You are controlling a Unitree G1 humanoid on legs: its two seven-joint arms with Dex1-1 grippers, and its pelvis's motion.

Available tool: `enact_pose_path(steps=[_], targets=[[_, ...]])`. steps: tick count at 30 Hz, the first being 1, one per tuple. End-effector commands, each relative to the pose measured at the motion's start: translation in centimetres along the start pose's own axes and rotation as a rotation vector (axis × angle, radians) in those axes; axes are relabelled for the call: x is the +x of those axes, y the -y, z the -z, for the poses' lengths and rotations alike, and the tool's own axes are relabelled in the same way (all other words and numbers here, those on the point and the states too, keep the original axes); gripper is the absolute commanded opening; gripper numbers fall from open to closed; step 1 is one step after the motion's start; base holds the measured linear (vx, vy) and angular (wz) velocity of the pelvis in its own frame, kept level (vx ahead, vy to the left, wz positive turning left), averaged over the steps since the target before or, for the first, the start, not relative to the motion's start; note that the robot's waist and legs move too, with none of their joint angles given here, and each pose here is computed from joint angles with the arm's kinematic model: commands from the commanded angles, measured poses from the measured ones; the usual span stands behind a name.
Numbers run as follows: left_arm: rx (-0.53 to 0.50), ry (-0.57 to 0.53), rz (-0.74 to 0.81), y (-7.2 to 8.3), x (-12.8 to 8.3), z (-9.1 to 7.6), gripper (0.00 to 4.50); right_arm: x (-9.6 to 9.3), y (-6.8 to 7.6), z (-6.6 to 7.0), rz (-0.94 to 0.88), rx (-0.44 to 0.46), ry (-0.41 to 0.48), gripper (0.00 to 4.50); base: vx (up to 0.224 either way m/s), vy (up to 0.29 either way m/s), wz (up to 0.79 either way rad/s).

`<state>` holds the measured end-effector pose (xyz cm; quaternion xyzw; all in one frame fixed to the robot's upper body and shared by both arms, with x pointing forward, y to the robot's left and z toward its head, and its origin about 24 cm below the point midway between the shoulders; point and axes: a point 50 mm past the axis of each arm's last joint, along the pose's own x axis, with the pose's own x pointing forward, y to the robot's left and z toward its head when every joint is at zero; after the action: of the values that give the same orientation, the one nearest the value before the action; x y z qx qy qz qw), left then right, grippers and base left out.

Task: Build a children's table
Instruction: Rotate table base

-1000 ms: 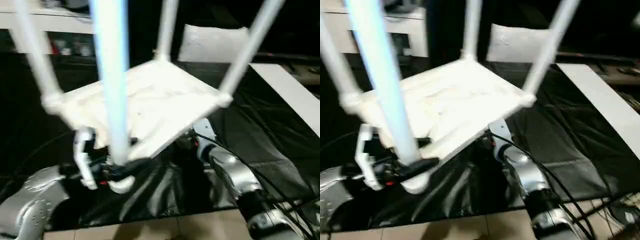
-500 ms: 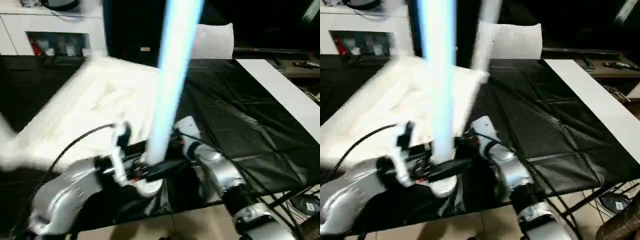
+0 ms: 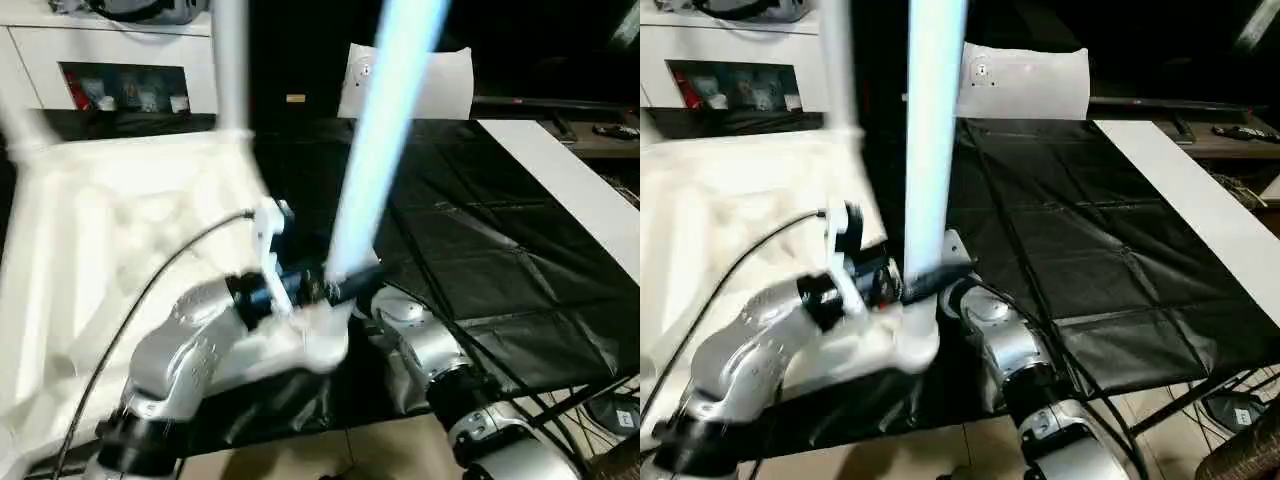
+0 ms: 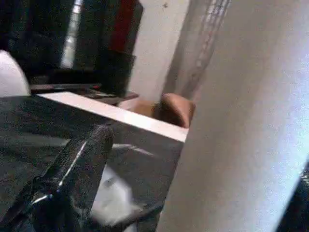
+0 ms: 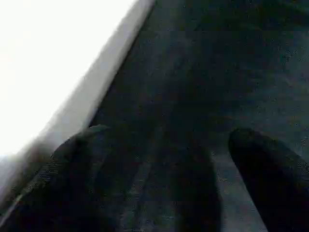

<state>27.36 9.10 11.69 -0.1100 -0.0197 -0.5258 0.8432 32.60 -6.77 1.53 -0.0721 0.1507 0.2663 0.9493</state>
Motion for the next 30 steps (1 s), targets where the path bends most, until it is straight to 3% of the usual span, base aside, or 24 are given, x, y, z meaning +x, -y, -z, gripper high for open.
enact_pose_path(steps=[1, 4, 8, 13, 14, 15, 16, 17, 18, 21, 24, 26, 29, 30], targets=[[0.024, 0.006, -0.080, -1.3, -1.0, -0.4, 4.45, -0.8, 2.1, 0.5, 0.090, 0.023, -0.002, 4.50, 0.000, 0.000, 0.00], [0.053, 0.026, -0.160, -2.7, -2.6, -1.0, 4.45, -2.2, 4.6, 1.7, 0.176, 0.058, -0.020, 4.50, 0.000, 0.000, 0.00], [0.103, 0.015, -0.262, -4.2, -3.9, -1.2, 4.45, -3.4, 6.2, 2.4, 0.205, 0.050, -0.022, 4.50, 0.000, 0.000, 0.00], [0.097, -0.012, -0.230, -3.6, -4.6, -1.0, 4.45, -4.6, 7.0, 1.9, 0.174, 0.043, 0.026, 4.50, 0.000, 0.000, 0.00], [0.092, -0.029, -0.210, -3.3, -4.7, -0.8, 4.45, -4.8, 6.9, 1.7, 0.150, 0.045, 0.042, 4.50, 0.000, 0.000, 0.00], [0.102, -0.148, -0.130, -2.0, -5.4, 0.4, 4.45, -5.7, 6.3, 0.6, 0.037, 0.019, 0.113, 4.50, 0.000, 0.000, 0.00], [0.124, -0.224, -0.106, -1.7, -5.8, 1.0, 4.45, -6.1, 5.9, 0.2, -0.024, 0.035, 0.133, 4.50, 0.000, 0.000, 0.00], [0.124, -0.224, -0.106, -1.7, -5.8, 1.0, 4.45, -6.1, 5.9, 0.2, -0.024, 0.035, 0.133, 4.50, 0.000, 0.000, 0.00], [0.162, -0.359, -0.109, -1.8, -6.9, 2.1, 4.45, -6.6, 5.4, -0.3, -0.103, 0.044, 0.152, 4.50, 0.000, 0.000, 0.00], [0.225, -0.523, -0.184, -3.0, -8.9, 3.0, 4.28, -7.6, 4.6, -0.7, -0.209, 0.017, 0.165, 4.50, 0.000, 0.000, 0.00], [0.222, -0.579, -0.196, -3.3, -10.1, 2.6, 4.28, -8.4, 4.0, -0.9, -0.281, -0.006, 0.170, 4.50, 0.000, 0.000, 0.00], [0.200, -0.636, -0.196, -3.2, -10.9, 2.5, 3.91, -8.9, 3.8, -1.0, -0.318, -0.021, 0.165, 4.50, 0.000, 0.000, 0.00], [0.156, -0.716, -0.208, -3.1, -12.0, 2.2, 3.87, -9.8, 3.4, -1.0, -0.383, -0.042, 0.128, 4.50, 0.000, 0.000, 0.00], [0.138, -0.727, -0.214, -3.1, -12.1, 2.2, 3.59, -10.0, 3.3, -1.0, -0.400, -0.041, 0.118, 4.50, 0.000, 0.000, 0.00]])
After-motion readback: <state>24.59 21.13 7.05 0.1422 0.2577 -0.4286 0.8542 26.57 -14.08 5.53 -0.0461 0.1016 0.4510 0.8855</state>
